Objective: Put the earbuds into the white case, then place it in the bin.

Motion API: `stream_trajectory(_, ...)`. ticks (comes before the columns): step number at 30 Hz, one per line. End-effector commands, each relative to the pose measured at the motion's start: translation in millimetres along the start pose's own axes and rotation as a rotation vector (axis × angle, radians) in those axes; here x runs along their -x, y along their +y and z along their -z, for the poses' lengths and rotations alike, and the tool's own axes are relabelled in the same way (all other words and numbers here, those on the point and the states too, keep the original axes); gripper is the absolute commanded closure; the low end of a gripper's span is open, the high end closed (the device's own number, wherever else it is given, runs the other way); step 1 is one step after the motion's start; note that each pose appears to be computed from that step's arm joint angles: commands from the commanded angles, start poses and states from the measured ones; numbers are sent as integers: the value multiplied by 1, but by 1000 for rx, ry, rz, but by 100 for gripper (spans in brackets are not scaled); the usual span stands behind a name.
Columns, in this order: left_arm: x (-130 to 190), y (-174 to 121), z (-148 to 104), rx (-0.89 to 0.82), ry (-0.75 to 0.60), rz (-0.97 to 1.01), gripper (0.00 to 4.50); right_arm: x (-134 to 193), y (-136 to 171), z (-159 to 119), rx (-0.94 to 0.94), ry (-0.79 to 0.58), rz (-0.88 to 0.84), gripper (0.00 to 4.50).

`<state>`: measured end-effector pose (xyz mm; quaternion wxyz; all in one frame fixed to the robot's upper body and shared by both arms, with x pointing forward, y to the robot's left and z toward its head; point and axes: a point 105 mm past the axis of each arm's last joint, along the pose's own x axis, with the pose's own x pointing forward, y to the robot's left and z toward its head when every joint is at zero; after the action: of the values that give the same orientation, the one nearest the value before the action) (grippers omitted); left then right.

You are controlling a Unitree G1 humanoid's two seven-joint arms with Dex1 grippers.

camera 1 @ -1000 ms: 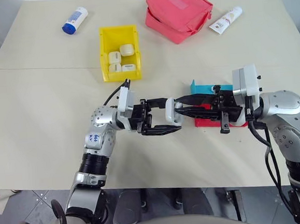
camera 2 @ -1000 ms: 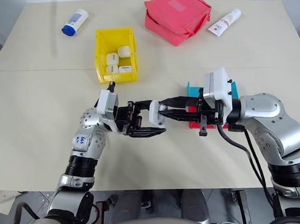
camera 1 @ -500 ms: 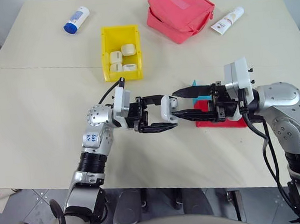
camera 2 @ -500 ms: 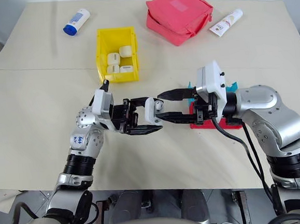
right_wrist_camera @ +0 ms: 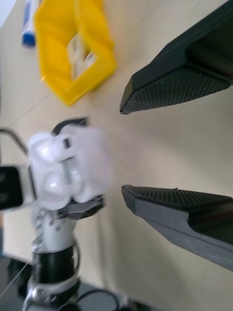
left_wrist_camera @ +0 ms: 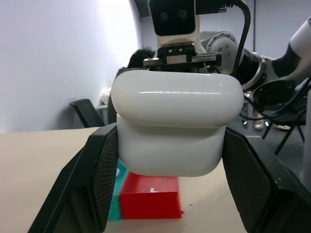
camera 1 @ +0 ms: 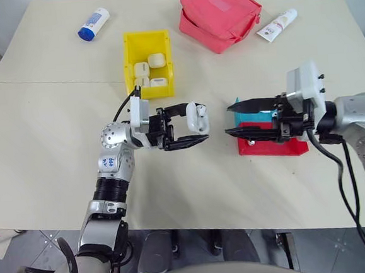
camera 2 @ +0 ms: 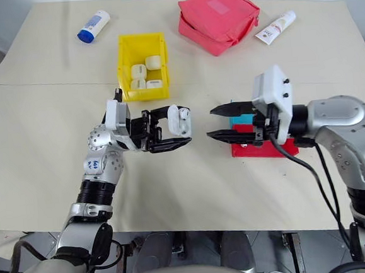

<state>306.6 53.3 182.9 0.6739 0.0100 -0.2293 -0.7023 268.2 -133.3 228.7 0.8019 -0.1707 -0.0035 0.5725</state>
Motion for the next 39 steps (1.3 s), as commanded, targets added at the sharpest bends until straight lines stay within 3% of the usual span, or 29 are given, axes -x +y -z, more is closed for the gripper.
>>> stream_trajectory(1, 2, 5, -7, -49, -6, -19, 170, 36, -13, 11, -22, 68, 157, 206)
stream_trajectory(4, 5, 6, -8, -55, -3, -31, 170, 72, -13, 36, -88, 161, 271, 206)
stream_trajectory(10, 10, 7, -8, -59, 2, -50, 170, 126, 5, 58, -167, 237, 436, 206)
stream_trajectory(17, 12, 10, -9, -65, 2, -63, 170, 146, 18, 63, -194, 269, 521, 206)
stream_trajectory(26, 8, 13, -9, -95, -3, -68, 170, 106, -21, 47, -104, 237, 482, 206)
stream_trajectory(32, -2, 2, -5, -100, -22, -25, 170, 69, -58, 60, -83, 403, 395, 206)
stream_trajectory(39, -15, -12, 0, -95, -47, 20, 170, 51, -97, 77, -124, 633, 346, 206)
